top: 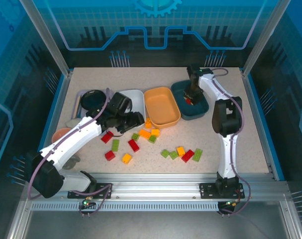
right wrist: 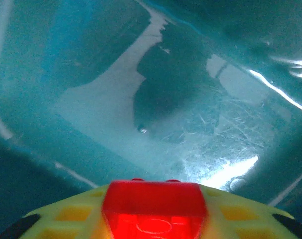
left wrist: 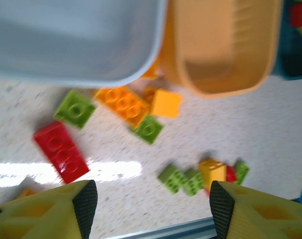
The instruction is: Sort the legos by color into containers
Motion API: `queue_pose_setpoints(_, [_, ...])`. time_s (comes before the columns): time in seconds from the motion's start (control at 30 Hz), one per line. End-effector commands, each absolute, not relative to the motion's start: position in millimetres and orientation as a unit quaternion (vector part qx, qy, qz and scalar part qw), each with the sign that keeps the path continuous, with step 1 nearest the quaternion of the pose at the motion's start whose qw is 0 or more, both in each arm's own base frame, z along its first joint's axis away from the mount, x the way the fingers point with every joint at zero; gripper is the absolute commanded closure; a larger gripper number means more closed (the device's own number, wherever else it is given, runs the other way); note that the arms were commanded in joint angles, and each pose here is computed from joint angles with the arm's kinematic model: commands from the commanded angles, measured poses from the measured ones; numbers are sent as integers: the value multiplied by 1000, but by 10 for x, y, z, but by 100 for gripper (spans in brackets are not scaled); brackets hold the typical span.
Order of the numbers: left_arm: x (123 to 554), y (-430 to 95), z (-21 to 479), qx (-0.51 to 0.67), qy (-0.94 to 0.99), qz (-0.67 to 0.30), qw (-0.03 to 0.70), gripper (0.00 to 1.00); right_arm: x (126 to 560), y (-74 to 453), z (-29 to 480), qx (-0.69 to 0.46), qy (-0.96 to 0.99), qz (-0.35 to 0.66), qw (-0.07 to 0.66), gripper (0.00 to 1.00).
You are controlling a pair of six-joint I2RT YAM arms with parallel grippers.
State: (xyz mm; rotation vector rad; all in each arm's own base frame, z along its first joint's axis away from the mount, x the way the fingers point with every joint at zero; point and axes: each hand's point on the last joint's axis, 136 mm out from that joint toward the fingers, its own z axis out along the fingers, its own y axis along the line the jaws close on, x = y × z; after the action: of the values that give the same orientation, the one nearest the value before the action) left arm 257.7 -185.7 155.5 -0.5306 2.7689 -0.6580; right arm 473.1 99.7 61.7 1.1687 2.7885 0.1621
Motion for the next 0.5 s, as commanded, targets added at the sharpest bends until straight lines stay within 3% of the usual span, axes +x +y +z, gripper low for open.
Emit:
queue_pose_setpoints(0.0, [2227,-1608,1316,-220,955,-182,79,36,4655,992,775,372,926,54,38,38])
queue_pose_setpoints(0.17, [1920,-1530,1106,-150,977,-148,45,35,4713,1111,1206,325,937,86,90,20])
queue_pose_setpoints(0.3, [1684,-1537,906,-93,989,-114,6,34,4622,1312,1730,245,948,118,167,18])
queue_pose_setpoints(0.47, [1567,-1521,684,-45,997,-69,-12,25,4126,1853,2174,87,945,208,235,16])
